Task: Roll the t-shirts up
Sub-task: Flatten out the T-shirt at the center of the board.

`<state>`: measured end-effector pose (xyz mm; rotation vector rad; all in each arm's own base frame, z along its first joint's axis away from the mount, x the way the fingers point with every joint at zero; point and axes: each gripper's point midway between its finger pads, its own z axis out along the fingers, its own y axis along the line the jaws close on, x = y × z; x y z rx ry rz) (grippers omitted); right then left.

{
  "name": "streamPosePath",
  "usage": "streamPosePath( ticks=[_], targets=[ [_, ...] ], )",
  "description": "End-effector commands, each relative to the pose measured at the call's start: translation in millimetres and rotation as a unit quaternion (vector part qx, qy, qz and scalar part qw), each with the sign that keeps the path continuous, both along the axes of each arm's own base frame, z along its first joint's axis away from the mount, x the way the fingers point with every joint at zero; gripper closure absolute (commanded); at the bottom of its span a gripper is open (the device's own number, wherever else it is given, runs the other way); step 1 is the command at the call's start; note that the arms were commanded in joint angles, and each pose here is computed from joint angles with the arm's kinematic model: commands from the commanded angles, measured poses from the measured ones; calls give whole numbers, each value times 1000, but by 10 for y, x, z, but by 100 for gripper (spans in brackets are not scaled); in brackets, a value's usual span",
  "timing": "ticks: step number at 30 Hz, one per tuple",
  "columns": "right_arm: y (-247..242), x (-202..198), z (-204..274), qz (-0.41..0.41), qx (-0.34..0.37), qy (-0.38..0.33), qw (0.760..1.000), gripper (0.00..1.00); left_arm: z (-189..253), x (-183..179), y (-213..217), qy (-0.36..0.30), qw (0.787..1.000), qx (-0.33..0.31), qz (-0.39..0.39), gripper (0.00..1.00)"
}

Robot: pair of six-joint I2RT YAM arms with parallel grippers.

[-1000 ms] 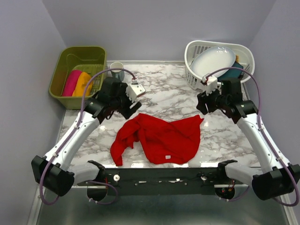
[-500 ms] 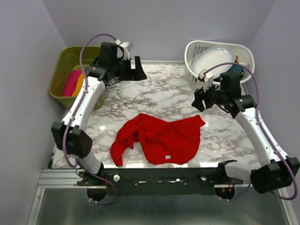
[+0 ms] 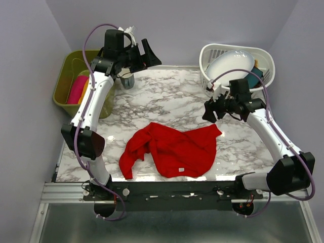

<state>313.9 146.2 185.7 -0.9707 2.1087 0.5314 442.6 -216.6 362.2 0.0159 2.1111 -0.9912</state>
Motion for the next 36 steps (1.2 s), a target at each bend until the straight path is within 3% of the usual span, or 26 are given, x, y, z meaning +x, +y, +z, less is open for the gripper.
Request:
streamPosePath(
  ticks=[1,15,17,18,20,24,27,32,36],
  targets=[
    [95,57,246,24,25,-25,999,31,119,-198,-60,-20,999,22,-19,1],
    [76,-55,214,19,30,-18,999,31,74,-301,78,-24,999,45,-11,1],
    [27,-127,93,46,3,-20,999,31,64,-293,225,-43,998,45,-16,1],
    [-19,-139,45,49,-13,-24,998,31,-212,-321,279,-30,997,60,-37,1],
    [-113,-227,-81,65,-44,-30,996,31,-290,-503,285,-50,992,48,-106,1],
    [-274,-430,-224,97,-96,-36,990,31,-762,-917,415,-43,981,94,-164,1],
    [-338,-528,-253,95,-110,-23,989,31,-1003,-1115,517,-25,982,118,-146,1],
    [-435,-783,-492,178,-151,-1,972,36,-1404,-1369,643,-13,977,162,-141,1],
    [-815,-765,-899,172,-258,-8,951,37,-1514,-1613,637,-41,968,175,-173,1]
  ],
)
